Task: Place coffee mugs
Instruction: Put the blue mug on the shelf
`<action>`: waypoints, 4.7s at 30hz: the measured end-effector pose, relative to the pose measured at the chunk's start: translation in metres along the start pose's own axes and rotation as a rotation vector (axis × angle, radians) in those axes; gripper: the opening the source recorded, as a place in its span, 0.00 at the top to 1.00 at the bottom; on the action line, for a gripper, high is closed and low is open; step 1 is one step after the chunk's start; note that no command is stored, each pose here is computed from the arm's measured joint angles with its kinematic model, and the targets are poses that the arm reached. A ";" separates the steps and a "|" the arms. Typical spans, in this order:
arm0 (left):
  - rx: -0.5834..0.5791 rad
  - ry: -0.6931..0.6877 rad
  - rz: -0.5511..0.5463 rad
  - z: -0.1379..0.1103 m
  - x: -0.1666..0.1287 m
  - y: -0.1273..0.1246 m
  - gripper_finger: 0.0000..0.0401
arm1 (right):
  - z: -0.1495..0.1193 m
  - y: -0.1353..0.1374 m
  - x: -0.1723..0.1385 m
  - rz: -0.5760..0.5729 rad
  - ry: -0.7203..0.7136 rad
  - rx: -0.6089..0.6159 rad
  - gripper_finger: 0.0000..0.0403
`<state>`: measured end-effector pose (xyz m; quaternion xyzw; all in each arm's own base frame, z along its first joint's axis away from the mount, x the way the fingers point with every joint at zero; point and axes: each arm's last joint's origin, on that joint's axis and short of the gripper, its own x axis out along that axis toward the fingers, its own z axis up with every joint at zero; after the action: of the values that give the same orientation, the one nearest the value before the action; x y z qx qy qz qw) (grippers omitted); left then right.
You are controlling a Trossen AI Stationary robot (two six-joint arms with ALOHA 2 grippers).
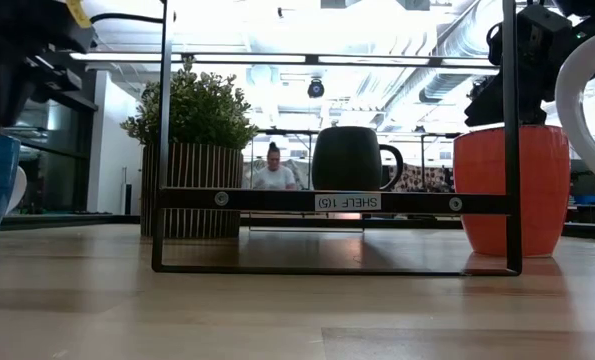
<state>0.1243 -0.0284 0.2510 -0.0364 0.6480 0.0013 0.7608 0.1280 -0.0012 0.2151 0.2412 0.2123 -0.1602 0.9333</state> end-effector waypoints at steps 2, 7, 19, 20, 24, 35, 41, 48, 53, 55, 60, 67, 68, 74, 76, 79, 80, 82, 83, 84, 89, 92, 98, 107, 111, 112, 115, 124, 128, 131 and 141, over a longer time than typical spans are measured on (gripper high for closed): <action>-0.010 -0.005 0.015 0.000 0.000 0.002 0.86 | 0.000 0.000 0.000 0.000 0.001 -0.001 0.81; -0.052 -0.016 0.058 0.002 0.000 0.007 0.78 | -0.001 -0.001 0.000 -0.007 0.010 -0.005 0.81; -0.008 0.000 0.035 0.003 0.001 0.009 0.58 | -0.004 -0.003 0.000 -0.028 0.042 -0.015 0.81; 0.006 0.003 0.033 0.004 0.001 0.008 0.58 | -0.004 -0.003 0.000 -0.028 0.043 -0.015 0.81; 0.049 0.036 0.038 0.003 0.009 0.009 0.58 | -0.004 -0.003 0.000 -0.032 0.040 -0.015 0.81; 0.031 0.126 0.057 0.002 0.030 0.009 0.58 | -0.004 -0.003 0.000 -0.030 0.038 -0.011 0.81; -0.044 0.135 0.075 0.004 0.040 0.009 0.58 | -0.003 -0.002 0.000 -0.023 0.028 -0.008 0.81; -0.075 0.124 0.048 0.006 0.041 0.008 0.58 | -0.003 -0.002 0.000 -0.027 0.034 -0.011 0.81; -0.101 0.128 0.034 0.005 0.041 0.008 0.59 | -0.005 -0.004 0.000 -0.039 0.053 -0.018 0.81; -0.102 0.128 0.035 0.005 0.041 0.008 0.61 | -0.006 -0.004 0.000 -0.045 0.061 -0.021 0.81; -0.104 0.134 0.020 0.005 0.041 0.007 0.74 | -0.008 -0.005 0.000 -0.058 0.079 -0.026 0.81; -0.129 0.138 -0.011 0.005 0.040 0.006 0.98 | -0.009 -0.008 -0.001 -0.106 0.070 -0.034 0.81; -0.138 0.137 -0.007 0.005 0.040 0.007 0.97 | -0.009 -0.008 -0.001 -0.107 0.068 -0.034 0.81; -0.155 0.060 0.036 0.010 0.024 0.007 0.99 | -0.009 -0.008 -0.001 -0.108 0.068 -0.034 0.81; -0.158 0.053 0.035 0.011 0.017 0.007 0.99 | -0.009 -0.008 -0.001 -0.108 0.068 -0.034 0.81; -0.173 0.079 0.027 0.010 0.006 0.006 0.99 | -0.009 -0.008 -0.001 -0.108 0.068 -0.034 0.81; -0.181 0.091 0.019 0.010 0.003 0.006 0.99 | -0.009 -0.008 -0.001 -0.108 0.068 -0.034 0.81; -0.183 0.093 0.014 0.011 -0.004 0.004 0.99 | -0.009 -0.008 -0.001 -0.107 0.068 -0.034 0.81; -0.180 0.078 0.010 0.012 -0.008 0.004 0.99 | -0.009 -0.008 -0.001 -0.107 0.068 -0.034 0.81; -0.181 0.060 0.005 0.014 -0.014 0.003 0.99 | -0.009 -0.008 -0.001 -0.107 0.068 -0.034 0.81; -0.198 0.006 0.007 0.025 -0.036 0.001 0.99 | -0.009 -0.008 -0.001 -0.107 0.068 -0.034 0.81; -0.197 0.034 0.014 0.033 -0.044 -0.001 0.99 | -0.009 -0.008 -0.001 -0.107 0.068 -0.034 0.81; -0.123 0.066 0.019 0.069 -0.061 -0.009 0.99 | -0.009 -0.008 -0.001 -0.107 0.068 -0.036 0.81; -0.055 0.001 0.056 0.138 -0.085 -0.024 1.00 | -0.009 -0.008 -0.001 -0.104 0.071 -0.040 0.81; -0.012 -0.019 0.076 0.169 -0.085 -0.029 1.00 | -0.009 -0.007 -0.001 -0.100 0.073 -0.040 0.81; -0.002 -0.020 0.081 0.176 -0.083 -0.029 1.00 | -0.009 -0.007 -0.001 -0.100 0.073 -0.040 0.81; 0.015 -0.018 0.083 0.196 -0.077 -0.032 1.00 | -0.009 -0.007 -0.001 -0.097 0.076 -0.040 0.81; 0.072 -0.049 0.073 0.245 -0.058 -0.037 1.00 | -0.009 -0.007 -0.001 -0.078 0.088 -0.040 0.81; 0.091 -0.040 0.076 0.262 -0.044 -0.031 1.00 | -0.010 -0.006 -0.001 -0.044 0.109 -0.037 0.81; 0.111 -0.034 0.078 0.272 -0.031 -0.024 1.00 | -0.010 -0.005 -0.001 -0.034 0.111 -0.036 0.81; 0.119 -0.132 0.077 0.292 -0.023 0.006 1.00 | -0.009 -0.005 -0.001 -0.017 0.113 -0.033 0.81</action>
<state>0.4078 -0.0051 0.3192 0.0341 0.5961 -0.0054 0.8021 0.1227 -0.0001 0.2063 0.2327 0.2692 -0.1510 0.9223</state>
